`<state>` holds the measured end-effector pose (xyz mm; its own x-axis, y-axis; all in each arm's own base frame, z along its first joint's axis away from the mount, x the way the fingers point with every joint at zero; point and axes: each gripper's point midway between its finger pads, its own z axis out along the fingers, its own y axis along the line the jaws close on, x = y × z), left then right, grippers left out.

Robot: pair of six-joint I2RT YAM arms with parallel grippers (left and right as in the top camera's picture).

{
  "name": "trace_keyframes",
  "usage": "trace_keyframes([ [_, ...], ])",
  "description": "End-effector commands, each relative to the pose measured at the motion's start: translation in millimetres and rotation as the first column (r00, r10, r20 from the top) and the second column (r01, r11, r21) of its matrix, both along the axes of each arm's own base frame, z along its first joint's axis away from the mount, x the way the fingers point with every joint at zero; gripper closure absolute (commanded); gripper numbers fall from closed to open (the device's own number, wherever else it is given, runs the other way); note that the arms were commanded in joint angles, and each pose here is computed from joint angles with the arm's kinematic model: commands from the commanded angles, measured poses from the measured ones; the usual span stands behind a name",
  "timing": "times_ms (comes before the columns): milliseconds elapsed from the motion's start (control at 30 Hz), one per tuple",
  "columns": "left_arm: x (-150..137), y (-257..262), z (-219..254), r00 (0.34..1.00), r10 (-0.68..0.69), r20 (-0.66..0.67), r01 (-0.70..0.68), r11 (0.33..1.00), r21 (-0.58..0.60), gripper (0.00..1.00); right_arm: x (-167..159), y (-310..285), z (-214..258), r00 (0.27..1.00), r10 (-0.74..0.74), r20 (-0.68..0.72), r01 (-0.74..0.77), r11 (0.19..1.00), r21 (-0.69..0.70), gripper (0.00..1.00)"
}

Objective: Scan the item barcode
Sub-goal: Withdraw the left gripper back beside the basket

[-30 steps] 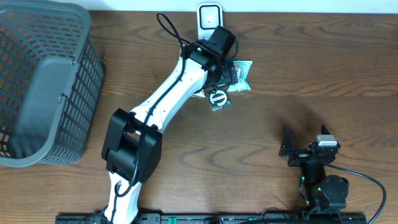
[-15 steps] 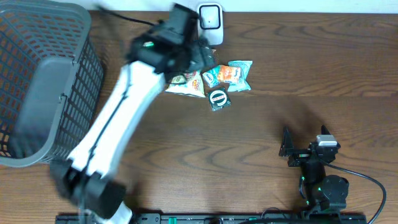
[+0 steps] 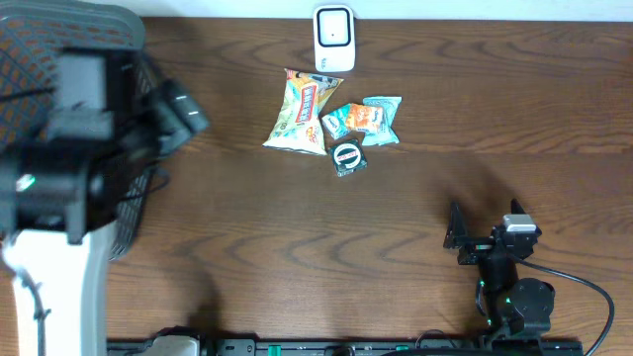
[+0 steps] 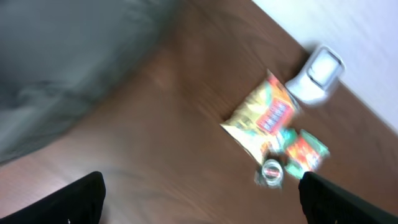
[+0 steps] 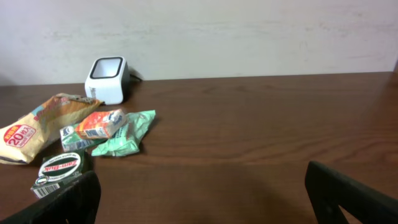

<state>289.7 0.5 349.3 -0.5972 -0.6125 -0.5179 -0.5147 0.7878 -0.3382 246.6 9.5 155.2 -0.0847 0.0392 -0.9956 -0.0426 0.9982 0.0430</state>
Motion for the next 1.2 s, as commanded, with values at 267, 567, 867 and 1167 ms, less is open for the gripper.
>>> trace_keyframes([
  [267,-93.8,97.7,4.3,0.804,0.593,-0.052,-0.595,0.798,-0.1,0.02,0.0,-3.3,-1.4,1.0,-0.016,-0.005,0.016,1.0,0.009,0.01],
  [567,-121.6,100.2,-10.0,0.738,0.656,-0.16,-0.672,0.736,-0.083,0.03,0.0,-3.3,-1.3,1.0,-0.016,-0.005,0.016,1.0,0.009,0.01],
  [867,-121.5,100.3,-9.9,0.738,0.656,-0.159,-0.672,0.736,-0.083,0.02,0.0,-3.3,-1.3,1.0,-0.016,-0.005,0.016,1.0,0.009,0.01],
  [1167,-121.5,100.3,-10.0,0.738,0.656,-0.159,-0.672,0.736,-0.083,0.02,0.0,-3.3,-1.3,1.0,-0.016,-0.005,0.016,1.0,0.009,0.01],
])
